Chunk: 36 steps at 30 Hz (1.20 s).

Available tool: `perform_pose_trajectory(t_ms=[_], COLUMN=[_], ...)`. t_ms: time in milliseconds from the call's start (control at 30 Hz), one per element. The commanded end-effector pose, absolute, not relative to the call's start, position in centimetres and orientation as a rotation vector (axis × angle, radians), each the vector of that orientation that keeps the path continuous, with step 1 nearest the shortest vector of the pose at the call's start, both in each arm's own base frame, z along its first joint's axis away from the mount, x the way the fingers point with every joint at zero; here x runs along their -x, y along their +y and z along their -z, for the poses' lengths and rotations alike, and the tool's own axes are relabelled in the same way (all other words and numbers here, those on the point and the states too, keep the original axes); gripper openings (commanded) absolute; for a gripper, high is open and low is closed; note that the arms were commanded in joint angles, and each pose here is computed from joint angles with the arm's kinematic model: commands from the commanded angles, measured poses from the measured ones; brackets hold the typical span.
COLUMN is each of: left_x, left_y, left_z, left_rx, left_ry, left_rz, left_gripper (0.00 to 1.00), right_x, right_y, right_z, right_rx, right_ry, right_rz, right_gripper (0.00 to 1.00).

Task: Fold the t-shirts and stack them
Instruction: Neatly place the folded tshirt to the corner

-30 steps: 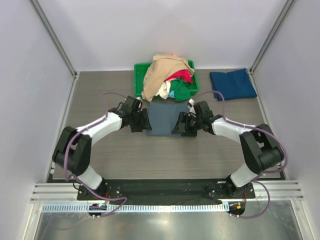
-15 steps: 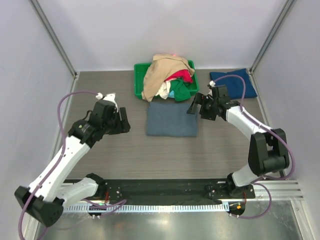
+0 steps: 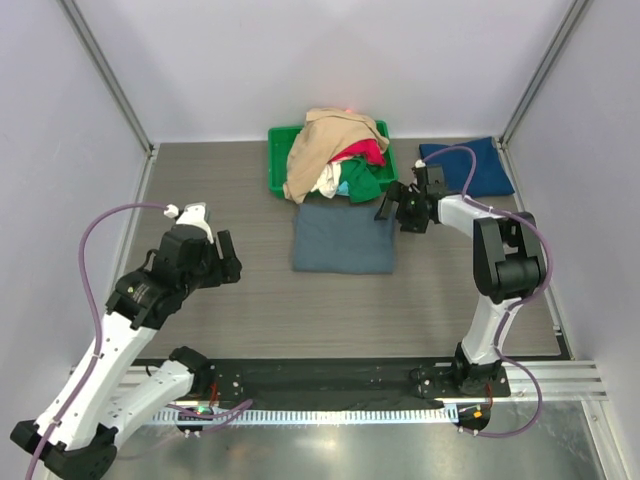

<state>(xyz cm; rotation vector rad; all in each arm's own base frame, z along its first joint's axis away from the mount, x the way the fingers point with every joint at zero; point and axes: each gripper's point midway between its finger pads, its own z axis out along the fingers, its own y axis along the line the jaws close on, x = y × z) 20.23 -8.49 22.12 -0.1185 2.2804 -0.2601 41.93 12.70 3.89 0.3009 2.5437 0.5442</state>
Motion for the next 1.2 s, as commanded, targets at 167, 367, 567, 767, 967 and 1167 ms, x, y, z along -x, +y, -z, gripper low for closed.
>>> perform_pose_trajectory(t_ms=[167, 367, 567, 767, 967, 1167], left_x=[-21.1, -21.1, -20.9, -20.4, -20.6, -20.7], left_y=[-7.7, -7.2, -6.9, -6.7, -6.8, -7.2], left_z=[-21.7, -21.8, -22.2, -22.9, -22.8, -22.5], left_rx=[0.127, 0.145, 0.158, 0.177, 0.162, 0.152], left_ry=[2.234, 2.189, 2.170, 2.118, 2.111, 2.130], left_rz=[0.210, 0.203, 0.199, 0.237, 0.237, 0.245], left_gripper=[0.69, 0.70, 0.69, 0.70, 0.70, 0.70], right_x=[-42.4, -40.5, -40.8, -42.2, -43.4, -44.4], right_y=[14.5, 15.4, 15.6, 9.3, 1.2, -2.1], right_z=[2.0, 2.8, 0.8, -4.8, -12.6, -18.4], right_rx=[-0.330, -0.319, -0.249, -0.157, -0.229, -0.217], right_ry=[2.605, 2.614, 2.572, 2.579, 2.372, 2.227], right_rz=[-0.703, -0.817, -0.869, -0.376, 0.086, 0.197], right_gripper=[0.74, 0.38, 0.01, 0.01, 0.01, 0.01])
